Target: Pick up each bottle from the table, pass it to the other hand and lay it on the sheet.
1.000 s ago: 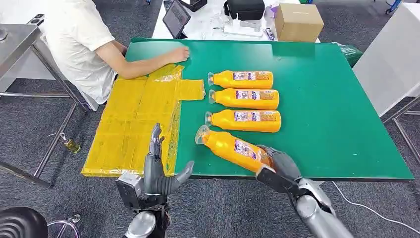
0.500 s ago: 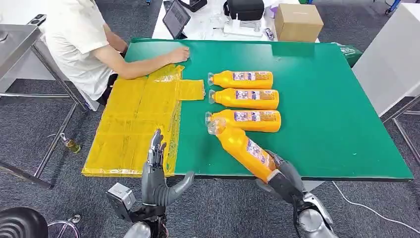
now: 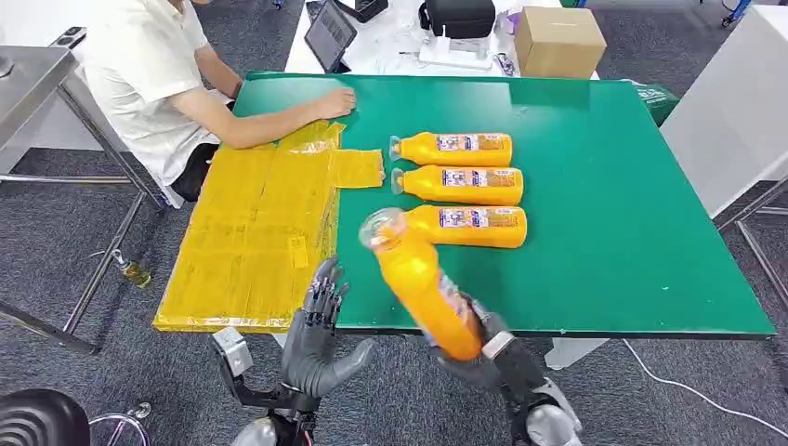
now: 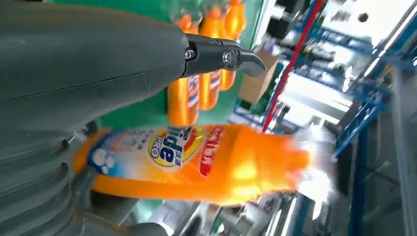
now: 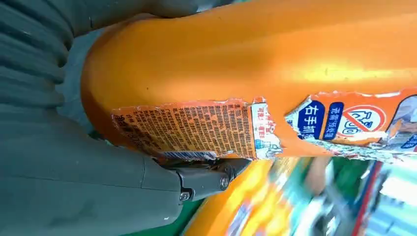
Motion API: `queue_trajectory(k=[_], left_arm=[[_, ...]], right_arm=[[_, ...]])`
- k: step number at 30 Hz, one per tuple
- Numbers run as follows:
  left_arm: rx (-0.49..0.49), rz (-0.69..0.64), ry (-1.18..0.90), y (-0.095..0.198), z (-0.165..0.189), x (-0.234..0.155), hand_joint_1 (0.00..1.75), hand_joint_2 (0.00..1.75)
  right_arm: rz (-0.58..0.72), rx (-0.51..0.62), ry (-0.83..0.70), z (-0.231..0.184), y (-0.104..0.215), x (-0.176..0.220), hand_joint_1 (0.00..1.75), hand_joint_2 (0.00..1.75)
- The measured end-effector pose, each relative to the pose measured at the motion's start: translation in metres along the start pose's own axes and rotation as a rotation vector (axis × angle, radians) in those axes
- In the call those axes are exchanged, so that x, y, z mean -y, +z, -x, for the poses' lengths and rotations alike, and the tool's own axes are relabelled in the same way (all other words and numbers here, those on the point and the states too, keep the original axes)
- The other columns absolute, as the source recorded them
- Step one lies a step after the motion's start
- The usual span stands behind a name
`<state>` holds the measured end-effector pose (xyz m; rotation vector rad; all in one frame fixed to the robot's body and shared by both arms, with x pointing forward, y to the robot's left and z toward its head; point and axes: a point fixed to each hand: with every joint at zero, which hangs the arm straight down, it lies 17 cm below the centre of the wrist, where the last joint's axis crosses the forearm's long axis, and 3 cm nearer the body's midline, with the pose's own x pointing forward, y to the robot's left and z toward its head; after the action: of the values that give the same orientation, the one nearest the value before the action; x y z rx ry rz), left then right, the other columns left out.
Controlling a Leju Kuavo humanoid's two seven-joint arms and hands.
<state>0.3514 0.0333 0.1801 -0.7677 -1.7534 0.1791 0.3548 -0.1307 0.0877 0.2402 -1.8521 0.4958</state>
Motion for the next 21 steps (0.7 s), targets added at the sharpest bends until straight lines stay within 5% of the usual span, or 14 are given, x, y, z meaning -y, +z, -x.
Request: queue_trajectory(k=[4, 14, 15, 16, 17, 18, 19, 21], left_arm=[[-0.003, 0.038, 0.092, -0.006, 0.001, 0.006, 0.0, 1.75], [-0.012, 0.172, 0.139, -0.013, 0.002, 0.034, 0.0, 1.75], [-0.016, 0.176, 0.137, -0.012, 0.004, 0.035, 0.0, 1.75], [-0.019, 0.175, 0.135, -0.012, 0.005, 0.034, 0.0, 1.75], [-0.022, 0.176, 0.13, -0.012, 0.006, 0.034, 0.0, 1.75], [-0.025, 0.177, 0.127, -0.012, 0.007, 0.034, 0.0, 1.75], [-0.028, 0.179, 0.12, -0.011, 0.009, 0.034, 0.0, 1.75], [-0.03, 0.186, 0.107, -0.01, 0.01, 0.035, 0.0, 1.75]], right_arm=[[-0.134, 0.114, -0.068, -0.027, -0.001, -0.045, 1.41, 1.75], [-0.248, 0.171, -0.017, -0.039, -0.006, -0.083, 1.38, 1.75], [-0.253, 0.173, -0.011, -0.039, -0.007, -0.085, 1.24, 1.75], [-0.26, 0.173, -0.007, -0.039, -0.007, -0.086, 0.87, 1.75], [-0.267, 0.172, -0.004, -0.038, -0.007, -0.087, 0.68, 1.75], [-0.273, 0.171, -0.001, -0.037, -0.007, -0.088, 0.79, 1.75], [-0.281, 0.169, 0.006, -0.036, -0.007, -0.09, 1.38, 1.75], [-0.284, 0.164, 0.021, -0.033, -0.008, -0.091, 1.38, 1.75]])
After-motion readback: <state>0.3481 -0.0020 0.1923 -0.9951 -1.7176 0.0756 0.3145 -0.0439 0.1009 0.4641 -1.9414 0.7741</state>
